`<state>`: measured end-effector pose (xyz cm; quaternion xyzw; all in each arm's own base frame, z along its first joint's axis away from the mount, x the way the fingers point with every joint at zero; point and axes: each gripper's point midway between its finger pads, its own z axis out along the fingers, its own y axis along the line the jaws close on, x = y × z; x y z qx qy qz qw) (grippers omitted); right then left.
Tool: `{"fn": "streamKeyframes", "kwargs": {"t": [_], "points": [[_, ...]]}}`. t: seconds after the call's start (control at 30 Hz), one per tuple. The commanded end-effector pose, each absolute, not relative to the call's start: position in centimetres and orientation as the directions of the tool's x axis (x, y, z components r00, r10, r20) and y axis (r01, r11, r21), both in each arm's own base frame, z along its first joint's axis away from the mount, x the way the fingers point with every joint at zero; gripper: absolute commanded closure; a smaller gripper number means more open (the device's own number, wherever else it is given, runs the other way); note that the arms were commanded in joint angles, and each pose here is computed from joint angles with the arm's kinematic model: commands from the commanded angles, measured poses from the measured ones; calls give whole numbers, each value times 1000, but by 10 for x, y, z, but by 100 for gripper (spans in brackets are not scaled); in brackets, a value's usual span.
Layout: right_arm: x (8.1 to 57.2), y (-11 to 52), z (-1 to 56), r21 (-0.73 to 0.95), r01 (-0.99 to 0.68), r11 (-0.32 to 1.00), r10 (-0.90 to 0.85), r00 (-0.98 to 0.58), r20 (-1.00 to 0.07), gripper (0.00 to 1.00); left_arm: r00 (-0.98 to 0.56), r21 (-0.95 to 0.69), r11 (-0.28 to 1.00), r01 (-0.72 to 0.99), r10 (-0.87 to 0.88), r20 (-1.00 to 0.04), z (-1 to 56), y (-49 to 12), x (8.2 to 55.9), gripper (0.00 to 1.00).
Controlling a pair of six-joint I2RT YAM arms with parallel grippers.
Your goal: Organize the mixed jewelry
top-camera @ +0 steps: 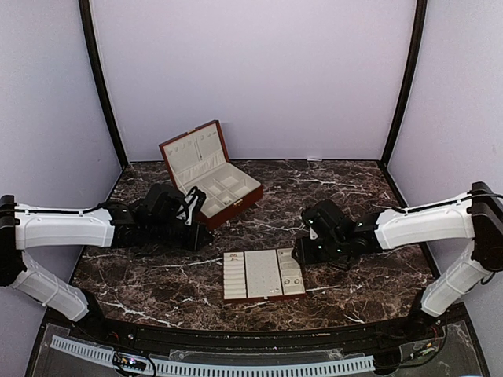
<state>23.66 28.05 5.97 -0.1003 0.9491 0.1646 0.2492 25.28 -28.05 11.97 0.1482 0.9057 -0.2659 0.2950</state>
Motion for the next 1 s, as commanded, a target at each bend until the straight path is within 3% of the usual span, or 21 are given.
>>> {"fn": "streamKeyframes", "kwargs": {"t": [0.0, 0.17, 0.47, 0.97], "points": [[244, 293, 110, 333, -312, 890, -60, -803, -592, 45, -810, -509, 738, 444, 87, -581, 140, -307, 247, 100], [230, 329, 131, 461, -414, 785, -92, -814, -574, 43, -849, -551, 726, 412, 86, -522, 135, -318, 239, 100], [207, 394, 143, 586, -469, 661, -125, -838, -531, 56, -856, -519, 750, 410, 121, -502, 122, -333, 229, 100], [190, 441, 130, 604, -538, 588, -226, -826, -516, 63, -847, -511, 733, 448, 166, -505, 120, -348, 221, 100]]}}
